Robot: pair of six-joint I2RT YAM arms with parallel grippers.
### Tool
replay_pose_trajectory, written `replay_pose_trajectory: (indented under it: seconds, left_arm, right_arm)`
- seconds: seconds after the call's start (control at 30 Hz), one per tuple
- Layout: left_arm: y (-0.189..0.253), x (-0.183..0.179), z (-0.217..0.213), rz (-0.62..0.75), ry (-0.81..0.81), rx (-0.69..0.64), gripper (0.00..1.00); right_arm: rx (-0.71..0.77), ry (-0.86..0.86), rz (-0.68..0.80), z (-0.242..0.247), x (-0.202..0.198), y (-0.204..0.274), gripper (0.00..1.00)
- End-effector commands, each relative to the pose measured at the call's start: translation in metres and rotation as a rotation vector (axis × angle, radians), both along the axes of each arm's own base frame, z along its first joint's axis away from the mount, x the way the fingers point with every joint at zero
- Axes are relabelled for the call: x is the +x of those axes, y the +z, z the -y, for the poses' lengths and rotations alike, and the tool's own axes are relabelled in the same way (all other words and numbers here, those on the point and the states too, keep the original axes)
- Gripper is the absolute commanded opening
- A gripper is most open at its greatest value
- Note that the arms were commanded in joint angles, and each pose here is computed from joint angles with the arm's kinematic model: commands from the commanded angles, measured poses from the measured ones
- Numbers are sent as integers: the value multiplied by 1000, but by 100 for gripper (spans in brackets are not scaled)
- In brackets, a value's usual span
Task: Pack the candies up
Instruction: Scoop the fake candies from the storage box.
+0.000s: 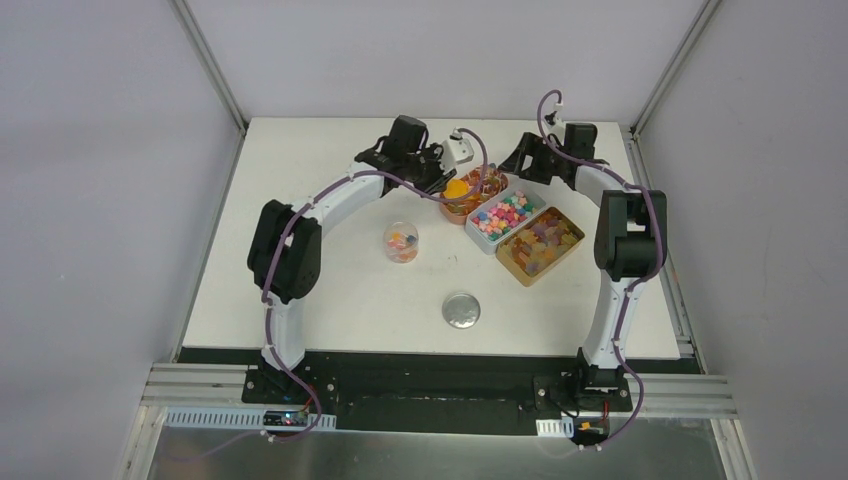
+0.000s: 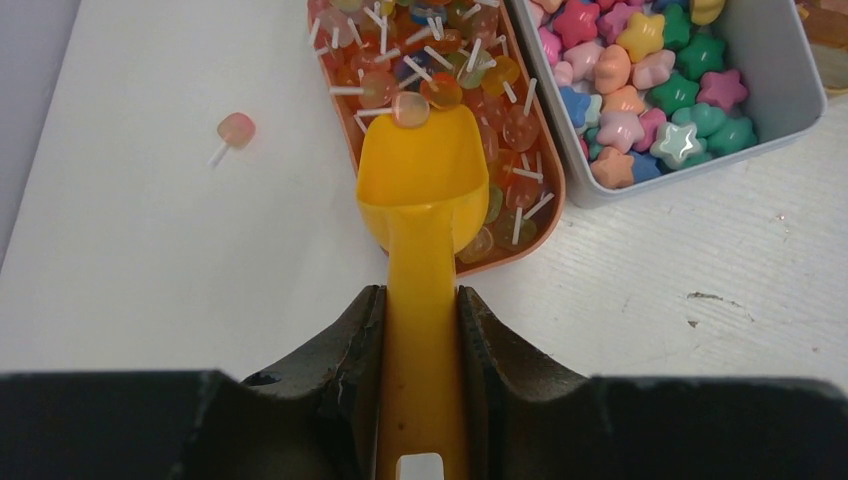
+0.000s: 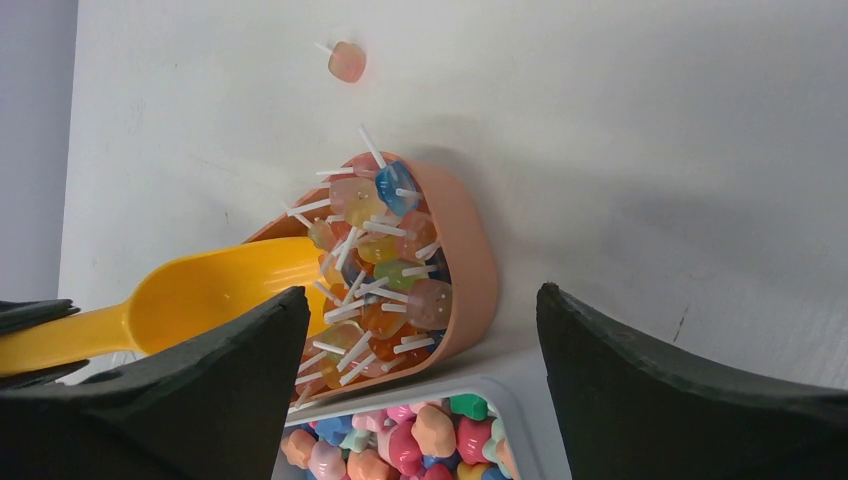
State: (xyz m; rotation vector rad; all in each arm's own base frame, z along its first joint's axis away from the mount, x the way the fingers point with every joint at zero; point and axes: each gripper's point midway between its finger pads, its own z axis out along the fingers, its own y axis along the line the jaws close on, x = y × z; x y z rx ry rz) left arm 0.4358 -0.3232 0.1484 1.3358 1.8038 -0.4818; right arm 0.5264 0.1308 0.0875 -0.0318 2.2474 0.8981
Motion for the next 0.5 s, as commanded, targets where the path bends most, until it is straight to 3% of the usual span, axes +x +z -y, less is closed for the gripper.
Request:
replay_pose_trajectory:
  seconds: [0.0, 0.47]
  left_arm:
    - [-17, -7, -6, -22, -2, 17, 0]
    - [-30, -5, -11, -1, 19, 31, 0]
  right_arm:
    - [-7, 3, 88, 2, 8, 24, 86]
    - [-7, 1, 83, 2, 9, 21, 86]
